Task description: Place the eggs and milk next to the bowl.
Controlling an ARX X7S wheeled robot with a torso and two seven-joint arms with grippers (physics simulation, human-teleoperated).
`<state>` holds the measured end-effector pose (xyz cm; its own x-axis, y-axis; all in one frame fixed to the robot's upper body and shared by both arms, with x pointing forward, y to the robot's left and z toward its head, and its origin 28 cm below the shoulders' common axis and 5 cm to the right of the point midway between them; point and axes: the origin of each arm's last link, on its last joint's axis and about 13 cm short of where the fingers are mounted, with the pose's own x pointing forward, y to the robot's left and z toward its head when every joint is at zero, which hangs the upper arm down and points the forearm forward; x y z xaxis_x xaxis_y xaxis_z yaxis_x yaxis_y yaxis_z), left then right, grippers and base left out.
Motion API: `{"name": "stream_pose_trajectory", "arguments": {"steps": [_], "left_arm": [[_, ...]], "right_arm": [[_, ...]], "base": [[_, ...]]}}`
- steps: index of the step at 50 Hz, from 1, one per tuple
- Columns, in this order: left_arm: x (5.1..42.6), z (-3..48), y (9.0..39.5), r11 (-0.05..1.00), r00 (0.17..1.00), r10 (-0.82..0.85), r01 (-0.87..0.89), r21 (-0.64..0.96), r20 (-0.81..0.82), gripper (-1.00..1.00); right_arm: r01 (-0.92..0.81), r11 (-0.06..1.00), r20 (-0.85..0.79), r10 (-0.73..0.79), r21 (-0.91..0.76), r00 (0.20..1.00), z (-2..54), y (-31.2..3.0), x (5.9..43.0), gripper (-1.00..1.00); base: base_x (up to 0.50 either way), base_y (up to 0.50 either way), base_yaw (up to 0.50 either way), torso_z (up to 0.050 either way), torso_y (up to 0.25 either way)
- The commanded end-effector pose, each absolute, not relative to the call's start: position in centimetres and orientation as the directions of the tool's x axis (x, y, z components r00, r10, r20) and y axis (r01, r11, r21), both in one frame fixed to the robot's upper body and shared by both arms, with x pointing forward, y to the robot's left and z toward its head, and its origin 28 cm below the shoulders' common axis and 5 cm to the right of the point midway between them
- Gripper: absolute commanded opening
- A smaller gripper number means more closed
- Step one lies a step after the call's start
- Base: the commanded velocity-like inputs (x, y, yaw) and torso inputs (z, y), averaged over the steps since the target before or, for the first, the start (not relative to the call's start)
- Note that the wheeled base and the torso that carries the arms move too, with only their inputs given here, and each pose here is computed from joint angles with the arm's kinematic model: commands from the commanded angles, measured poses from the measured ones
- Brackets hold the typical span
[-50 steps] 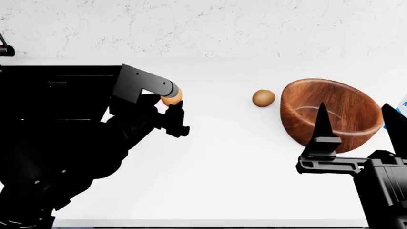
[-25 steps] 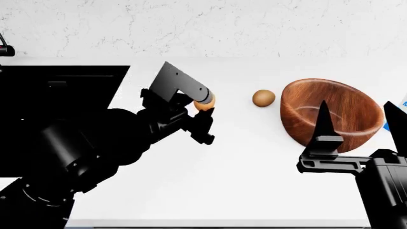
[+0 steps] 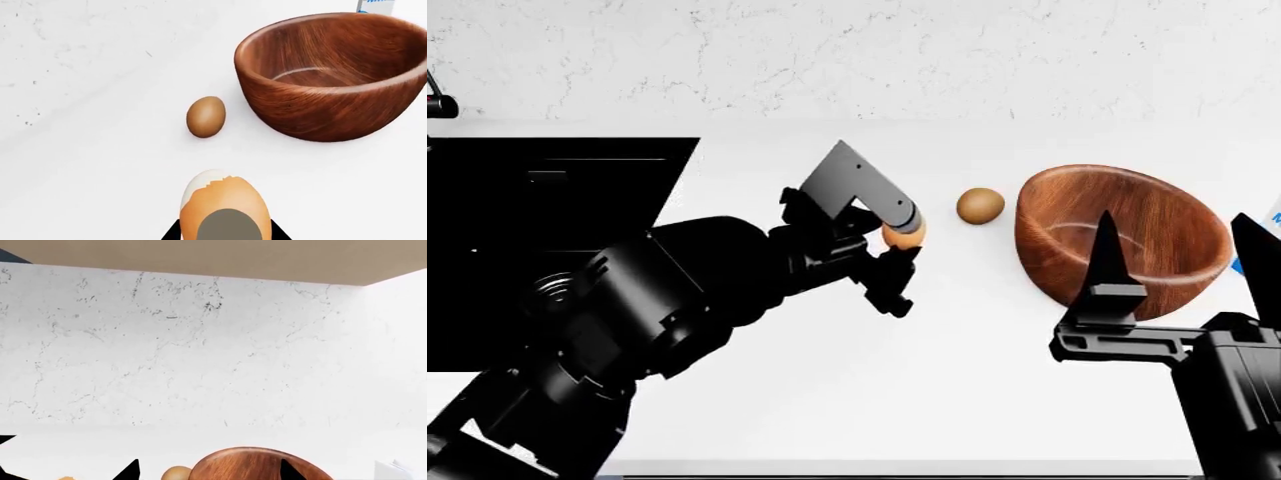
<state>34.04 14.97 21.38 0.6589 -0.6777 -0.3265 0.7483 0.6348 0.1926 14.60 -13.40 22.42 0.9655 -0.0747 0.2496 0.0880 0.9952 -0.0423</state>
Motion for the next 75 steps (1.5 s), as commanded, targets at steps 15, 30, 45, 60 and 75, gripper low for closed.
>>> {"name": "stream_pose_trajectory", "arguments": {"steps": [15,30,45,60,75], "left_arm": [[37.0,20.5,12.1,0.544,0.565,-0.743,0.822,0.168,-0.358,-1.0],[38.3,19.8,10.6,0.502,0.517,-0.775,0.853,0.144,-0.364,-1.0],[39.5,19.0,9.5,0.494,0.495,-0.792,0.863,0.101,-0.356,-1.0],[39.2,18.1,9.3,0.484,0.481,-0.789,0.87,0.095,-0.382,-1.0],[39.2,18.3,9.2,0.492,0.484,-0.795,0.867,0.078,-0.366,1.0]], "right_arm": [[0.091,0.995,0.249,-0.077,-0.043,0.965,22.5,-13.4,14.8,1.0],[0.094,0.995,0.245,-0.081,-0.043,0.966,22.2,-13.4,14.9,1.0],[0.101,0.994,0.244,-0.088,-0.041,0.966,22.1,-13.5,15.0,1.0],[0.105,0.994,0.241,-0.092,-0.04,0.966,22.0,-13.6,14.9,1.0],[0.106,0.994,0.239,-0.094,-0.037,0.966,21.8,-13.6,14.8,1.0]], "base": [[0.0,0.0,0.0,0.0,0.0],[0.0,0.0,0.0,0.0,0.0],[0.0,0.0,0.0,0.0,0.0],[0.0,0.0,0.0,0.0,0.001],[0.0,0.0,0.0,0.0,0.0]]}}
